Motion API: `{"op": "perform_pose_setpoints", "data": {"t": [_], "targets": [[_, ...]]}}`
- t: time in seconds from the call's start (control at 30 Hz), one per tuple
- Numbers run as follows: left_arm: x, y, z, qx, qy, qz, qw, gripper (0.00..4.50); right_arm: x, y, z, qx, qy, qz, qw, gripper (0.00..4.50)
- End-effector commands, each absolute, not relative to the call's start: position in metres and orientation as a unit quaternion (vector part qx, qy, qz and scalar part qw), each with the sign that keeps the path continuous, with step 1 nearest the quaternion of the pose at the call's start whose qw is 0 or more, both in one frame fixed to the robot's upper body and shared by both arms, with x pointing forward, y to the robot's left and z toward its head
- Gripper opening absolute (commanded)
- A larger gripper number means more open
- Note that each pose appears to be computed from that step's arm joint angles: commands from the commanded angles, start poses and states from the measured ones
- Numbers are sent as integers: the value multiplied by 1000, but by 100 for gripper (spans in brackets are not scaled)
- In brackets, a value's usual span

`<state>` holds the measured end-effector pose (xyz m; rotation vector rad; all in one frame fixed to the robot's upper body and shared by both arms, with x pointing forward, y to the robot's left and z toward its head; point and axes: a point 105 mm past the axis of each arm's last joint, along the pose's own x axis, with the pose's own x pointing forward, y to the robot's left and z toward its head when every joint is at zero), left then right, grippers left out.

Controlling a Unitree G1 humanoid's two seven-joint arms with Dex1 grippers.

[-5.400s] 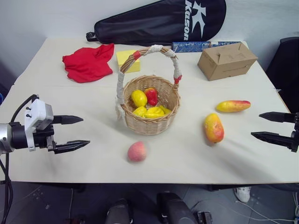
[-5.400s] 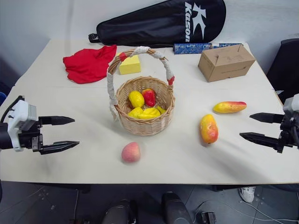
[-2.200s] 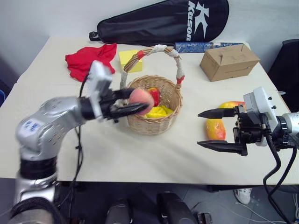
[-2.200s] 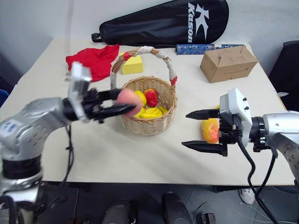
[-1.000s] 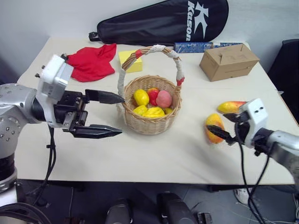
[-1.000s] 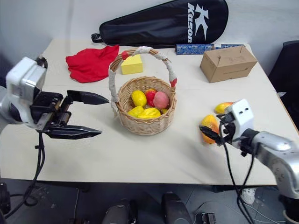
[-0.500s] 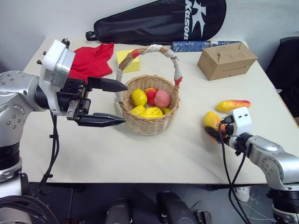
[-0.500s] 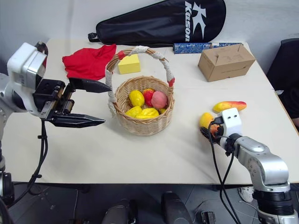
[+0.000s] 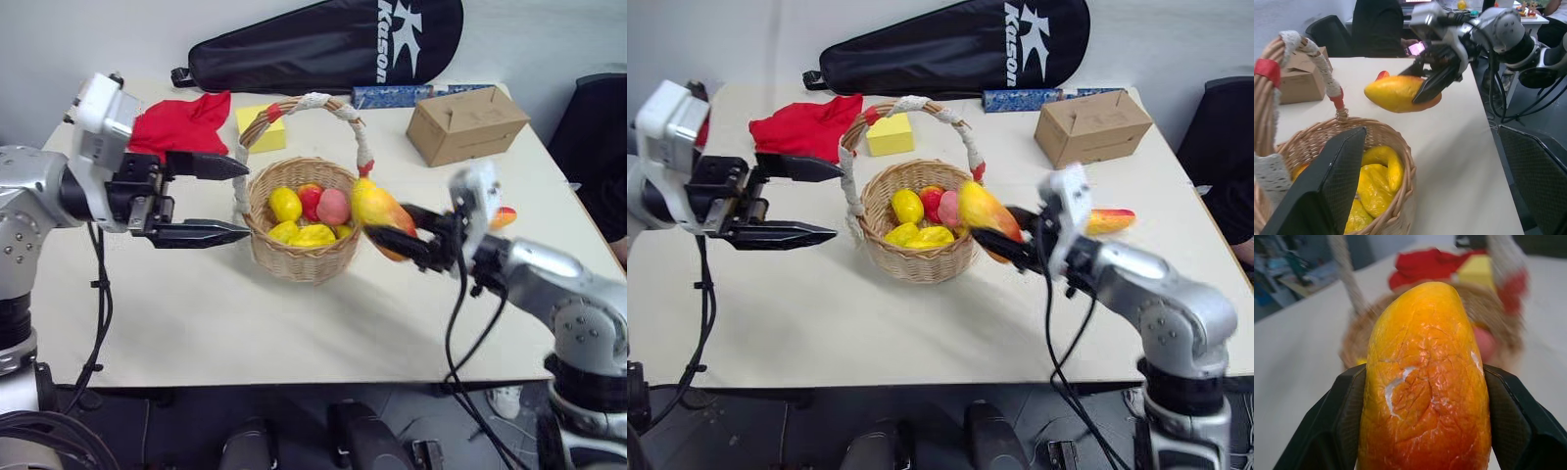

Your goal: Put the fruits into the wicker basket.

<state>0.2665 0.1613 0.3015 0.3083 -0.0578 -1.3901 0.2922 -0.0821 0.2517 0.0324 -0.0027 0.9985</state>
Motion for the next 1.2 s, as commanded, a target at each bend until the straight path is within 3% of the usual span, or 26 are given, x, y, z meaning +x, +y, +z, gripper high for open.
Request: {"op": "perform_pose_setpoints", "data": {"t": [0.03,0.13,0.27,0.33,0.43,0.6,0.67,0.8,0.9,1.1,1.2], "targets": [[265,166,312,159,-46,-626,762,450,297,-51,251,-23,11,502,864,286],[265,159,310,159,-50,-629,760,450,324,-22,247,-63,4,486,872,286],[259,151,307,156,-49,-642,749,450,353,-14,243,-98,-8,450,887,286],[257,151,306,155,-47,-643,749,450,356,-15,249,-57,-7,452,890,361],[256,151,304,152,-42,-644,749,450,347,-19,258,-17,-12,478,878,448],[259,147,303,148,-46,-649,745,450,328,-50,269,24,-16,476,879,448],[261,144,305,149,-52,-650,743,450,314,-82,282,11,-30,466,884,448],[261,140,309,151,-61,-655,738,450,313,-158,288,-128,-5,386,914,448],[262,139,310,152,-66,-655,737,450,337,-208,278,-245,39,300,921,448],[262,136,309,156,-73,-654,737,450,375,-253,251,-419,88,256,867,448],[263,137,311,158,-78,-648,741,450,390,-260,228,-534,116,268,793,448]]}}
